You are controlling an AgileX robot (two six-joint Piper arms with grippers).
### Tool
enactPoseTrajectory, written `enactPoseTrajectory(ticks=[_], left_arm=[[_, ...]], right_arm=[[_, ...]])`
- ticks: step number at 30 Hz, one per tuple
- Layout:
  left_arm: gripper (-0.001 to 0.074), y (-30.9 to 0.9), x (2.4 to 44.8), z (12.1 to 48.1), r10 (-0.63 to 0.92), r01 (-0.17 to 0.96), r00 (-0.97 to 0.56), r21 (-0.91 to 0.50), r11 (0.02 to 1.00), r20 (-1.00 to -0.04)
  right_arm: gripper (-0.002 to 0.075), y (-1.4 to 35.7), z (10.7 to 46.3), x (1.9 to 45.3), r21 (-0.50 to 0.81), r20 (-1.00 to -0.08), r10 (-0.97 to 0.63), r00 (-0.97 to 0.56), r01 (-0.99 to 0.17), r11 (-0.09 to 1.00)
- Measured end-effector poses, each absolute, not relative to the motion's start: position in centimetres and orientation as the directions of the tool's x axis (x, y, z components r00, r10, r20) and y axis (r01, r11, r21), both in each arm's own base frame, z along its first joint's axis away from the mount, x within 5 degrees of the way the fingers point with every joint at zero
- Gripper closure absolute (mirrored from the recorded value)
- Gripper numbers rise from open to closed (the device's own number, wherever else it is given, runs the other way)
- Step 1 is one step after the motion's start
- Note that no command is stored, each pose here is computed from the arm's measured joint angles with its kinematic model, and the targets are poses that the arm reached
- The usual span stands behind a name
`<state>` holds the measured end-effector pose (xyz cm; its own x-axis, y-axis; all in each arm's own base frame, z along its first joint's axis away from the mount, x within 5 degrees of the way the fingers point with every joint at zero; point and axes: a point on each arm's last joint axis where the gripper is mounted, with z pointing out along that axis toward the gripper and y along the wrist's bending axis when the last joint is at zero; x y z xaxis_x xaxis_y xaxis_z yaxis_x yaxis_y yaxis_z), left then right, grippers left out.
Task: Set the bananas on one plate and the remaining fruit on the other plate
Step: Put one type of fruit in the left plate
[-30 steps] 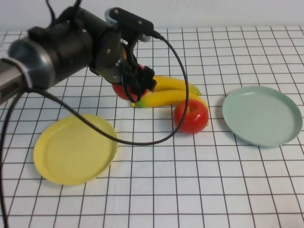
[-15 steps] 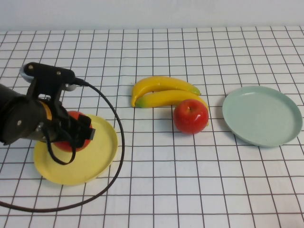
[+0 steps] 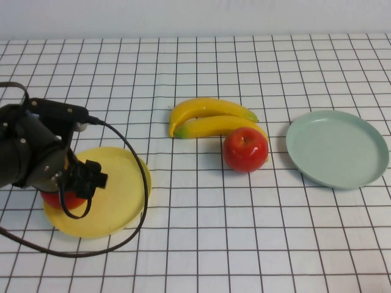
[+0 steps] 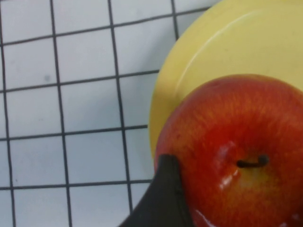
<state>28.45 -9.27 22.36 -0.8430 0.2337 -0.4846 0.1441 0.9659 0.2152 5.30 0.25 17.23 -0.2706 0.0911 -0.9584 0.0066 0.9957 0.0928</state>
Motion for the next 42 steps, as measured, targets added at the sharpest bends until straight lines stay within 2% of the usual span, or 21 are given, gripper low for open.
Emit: enactPoseTrajectory(ticks=[5,11,15,19,24,28,31,35,39,42], left_arm=[[0.0164,-9.2,28.7,21.3,0.231,0.134,-0.862,0.236,0.962,-0.451],[0.0163,-9.7,29.1,21.5,0.220,0.141,-0.840,0.193,0.971,-0.496],[0.0076,-10.0,29.3,21.5,0.223,0.153,-0.823,0.174,0.973,-0.522],[0.0066,-10.0,29.3,21.6,0.223,0.153,-0.821,0.173,0.973,-0.526],[0.0066,-9.8,29.1,23.3,0.214,0.140,-0.806,0.174,0.975,-0.552],[0.0066,-10.0,29.0,26.6,0.193,0.142,-0.777,0.132,0.981,-0.599],[0.0066,-10.9,28.9,29.7,0.172,0.192,-0.743,0.041,0.981,-0.647],[0.0066,-13.5,29.0,31.8,0.260,0.353,-0.688,0.001,0.936,-0.678],[0.0066,-17.2,30.2,31.9,0.348,0.461,-0.647,0.016,0.887,-0.678],[0.0066,-20.1,31.8,30.2,0.426,0.523,-0.646,0.039,0.851,-0.633]], right_arm=[[0.0741,0.3,17.2,5.3,0.093,-0.958,0.091,-0.271,0.007,0.996],[0.0741,0.3,17.2,5.3,0.093,-0.958,0.091,-0.271,0.007,0.996],[0.0741,0.3,17.2,5.3,0.093,-0.958,0.091,-0.271,0.007,0.996],[0.0741,0.3,17.2,5.3,0.093,-0.958,0.091,-0.271,0.007,0.996],[0.0741,0.3,17.2,5.3,0.093,-0.958,0.091,-0.271,0.007,0.996],[0.0741,0.3,17.2,5.3,0.093,-0.958,0.091,-0.271,0.007,0.996],[0.0741,0.3,17.2,5.3,0.093,-0.958,0.091,-0.271,0.007,0.996],[0.0741,0.3,17.2,5.3,0.093,-0.958,0.091,-0.271,0.007,0.996],[0.0741,0.3,17.2,5.3,0.093,-0.958,0.091,-0.271,0.007,0.996],[0.0741,0.3,17.2,5.3,0.093,-0.958,0.091,-0.271,0.007,0.996]])
